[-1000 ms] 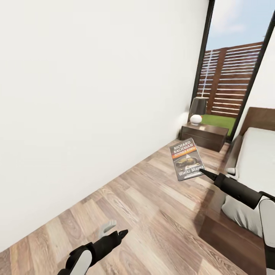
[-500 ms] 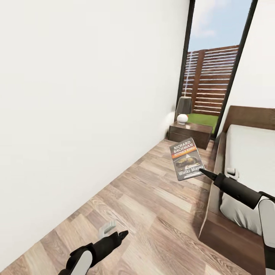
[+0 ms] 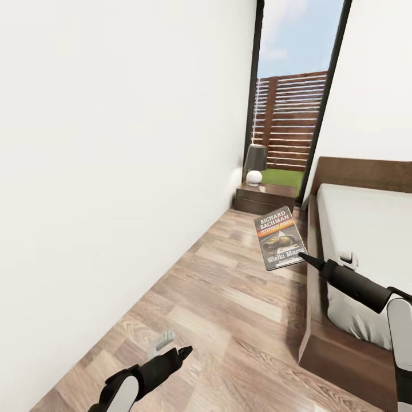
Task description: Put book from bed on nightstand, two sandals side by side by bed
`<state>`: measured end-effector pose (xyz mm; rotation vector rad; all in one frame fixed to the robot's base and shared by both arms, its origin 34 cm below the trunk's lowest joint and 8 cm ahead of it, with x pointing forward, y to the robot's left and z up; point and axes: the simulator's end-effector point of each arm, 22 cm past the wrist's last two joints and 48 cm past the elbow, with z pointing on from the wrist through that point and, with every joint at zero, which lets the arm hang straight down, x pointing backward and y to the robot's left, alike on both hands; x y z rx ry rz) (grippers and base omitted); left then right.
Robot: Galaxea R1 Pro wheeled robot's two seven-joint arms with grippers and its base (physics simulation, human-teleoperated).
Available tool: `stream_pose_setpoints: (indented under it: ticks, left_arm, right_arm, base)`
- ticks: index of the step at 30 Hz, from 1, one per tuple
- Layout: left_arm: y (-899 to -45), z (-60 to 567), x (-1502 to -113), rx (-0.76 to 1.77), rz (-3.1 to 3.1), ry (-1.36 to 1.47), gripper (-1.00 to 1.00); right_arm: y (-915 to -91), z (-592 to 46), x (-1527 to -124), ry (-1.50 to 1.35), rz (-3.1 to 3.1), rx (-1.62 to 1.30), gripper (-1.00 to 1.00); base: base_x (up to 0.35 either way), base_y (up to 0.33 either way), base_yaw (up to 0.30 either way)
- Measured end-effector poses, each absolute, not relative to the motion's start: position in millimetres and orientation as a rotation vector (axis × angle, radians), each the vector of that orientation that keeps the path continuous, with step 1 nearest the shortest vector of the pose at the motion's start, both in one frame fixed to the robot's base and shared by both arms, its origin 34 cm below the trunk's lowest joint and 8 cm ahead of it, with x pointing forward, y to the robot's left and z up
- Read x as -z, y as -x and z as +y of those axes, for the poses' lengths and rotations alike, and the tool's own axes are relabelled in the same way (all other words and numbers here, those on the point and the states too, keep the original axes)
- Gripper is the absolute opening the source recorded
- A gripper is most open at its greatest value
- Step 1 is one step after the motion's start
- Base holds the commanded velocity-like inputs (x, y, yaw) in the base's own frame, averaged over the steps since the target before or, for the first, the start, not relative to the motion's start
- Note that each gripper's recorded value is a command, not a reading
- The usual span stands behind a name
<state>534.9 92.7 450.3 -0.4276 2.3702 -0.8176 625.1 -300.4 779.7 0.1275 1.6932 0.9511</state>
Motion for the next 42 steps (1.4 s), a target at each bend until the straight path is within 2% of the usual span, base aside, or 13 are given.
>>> stream_pose_setpoints:
  ticks: [11,26,42]
  left_arm:
    - [-534.8,92.7,-450.2,0.817,2.37,0.428,1.0]
    - [-534.0,92.9,-447.9,0.817,2.376,0.431,1.0]
    - [-532.5,93.3,-444.7,0.812,2.383,0.431,1.0]
  right_arm:
    - [-625.3,-301.1,-779.5,-0.129,1.694,-0.949,-1.0]
    - [-625.4,-301.9,-777.1,-0.135,1.701,-0.952,-1.0]
    - [-625.5,-303.1,-776.8,-0.134,1.703,-0.948,-1.0]
  base:
    - [0.251,0.242,-0.221]
    - [0.252,0.234,-0.031]
    - [0.308,0.055,-0.036]
